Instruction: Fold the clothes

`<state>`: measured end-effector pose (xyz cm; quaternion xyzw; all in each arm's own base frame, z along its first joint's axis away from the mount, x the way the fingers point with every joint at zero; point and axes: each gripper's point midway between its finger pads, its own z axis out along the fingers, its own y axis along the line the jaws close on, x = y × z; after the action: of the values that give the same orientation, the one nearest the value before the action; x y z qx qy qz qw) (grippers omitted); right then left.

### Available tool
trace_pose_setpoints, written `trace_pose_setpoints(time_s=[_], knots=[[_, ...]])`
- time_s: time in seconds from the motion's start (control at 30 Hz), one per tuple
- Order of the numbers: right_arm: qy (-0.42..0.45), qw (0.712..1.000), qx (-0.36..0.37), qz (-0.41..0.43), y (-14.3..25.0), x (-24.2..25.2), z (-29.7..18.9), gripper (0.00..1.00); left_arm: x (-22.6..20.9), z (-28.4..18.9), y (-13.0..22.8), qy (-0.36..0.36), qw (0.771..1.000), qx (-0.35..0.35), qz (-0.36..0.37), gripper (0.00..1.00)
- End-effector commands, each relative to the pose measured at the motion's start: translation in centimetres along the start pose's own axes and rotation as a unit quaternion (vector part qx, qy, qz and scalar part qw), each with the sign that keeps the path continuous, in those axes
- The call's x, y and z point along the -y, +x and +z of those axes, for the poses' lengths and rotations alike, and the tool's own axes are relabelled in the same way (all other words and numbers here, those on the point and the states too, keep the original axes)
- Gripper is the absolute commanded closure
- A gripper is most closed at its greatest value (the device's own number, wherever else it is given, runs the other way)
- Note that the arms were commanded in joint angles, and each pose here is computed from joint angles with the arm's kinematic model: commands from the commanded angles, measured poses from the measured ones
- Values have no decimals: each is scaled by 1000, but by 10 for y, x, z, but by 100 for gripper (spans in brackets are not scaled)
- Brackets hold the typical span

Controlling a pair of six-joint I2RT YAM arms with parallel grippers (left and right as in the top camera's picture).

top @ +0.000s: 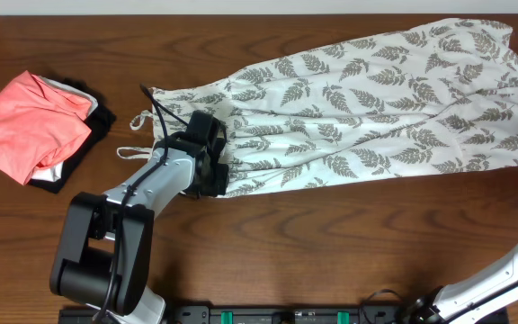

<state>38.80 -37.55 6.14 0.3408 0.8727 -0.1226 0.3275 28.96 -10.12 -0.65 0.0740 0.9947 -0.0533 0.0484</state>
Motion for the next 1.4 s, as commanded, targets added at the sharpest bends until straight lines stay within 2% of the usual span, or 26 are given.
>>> trace_pose_setpoints(time_s=[0.0, 0.1, 0.17, 0.37, 0.43, 0.47, 0.77, 1.13, 1.37], knots=[[-59, 997, 31, -25, -27, -36, -27, 86, -18, 27, 46, -33, 996, -82, -14, 85], [-102, 993, 30, -44, -30, -66, -49, 91, -18, 27, 45, -33, 996, -82, -14, 85], [-131, 990, 8, -55, -21, -88, -61, 91, -18, 27, 45, -33, 996, -81, -14, 85], [-182, 974, -98, -95, 39, -147, -74, 81, -17, 26, 39, -32, 997, -73, -13, 83], [-188, 968, -124, -113, 56, -161, -76, 71, -16, 24, 34, -31, 997, -66, -13, 83], [-184, 966, -135, -119, 63, -165, -76, 70, -16, 23, 31, -30, 997, -63, -13, 79], [-101, 967, -180, -151, 102, -148, -58, 71, -16, 19, 21, -29, 998, -50, -15, 78], [-94, 961, -220, -141, 158, -140, -29, 71, -35, 18, 15, -30, 998, -38, -49, 78], [-83, 955, -262, -116, 202, -131, -28, 74, -36, 18, 12, -30, 998, -34, -48, 79]])
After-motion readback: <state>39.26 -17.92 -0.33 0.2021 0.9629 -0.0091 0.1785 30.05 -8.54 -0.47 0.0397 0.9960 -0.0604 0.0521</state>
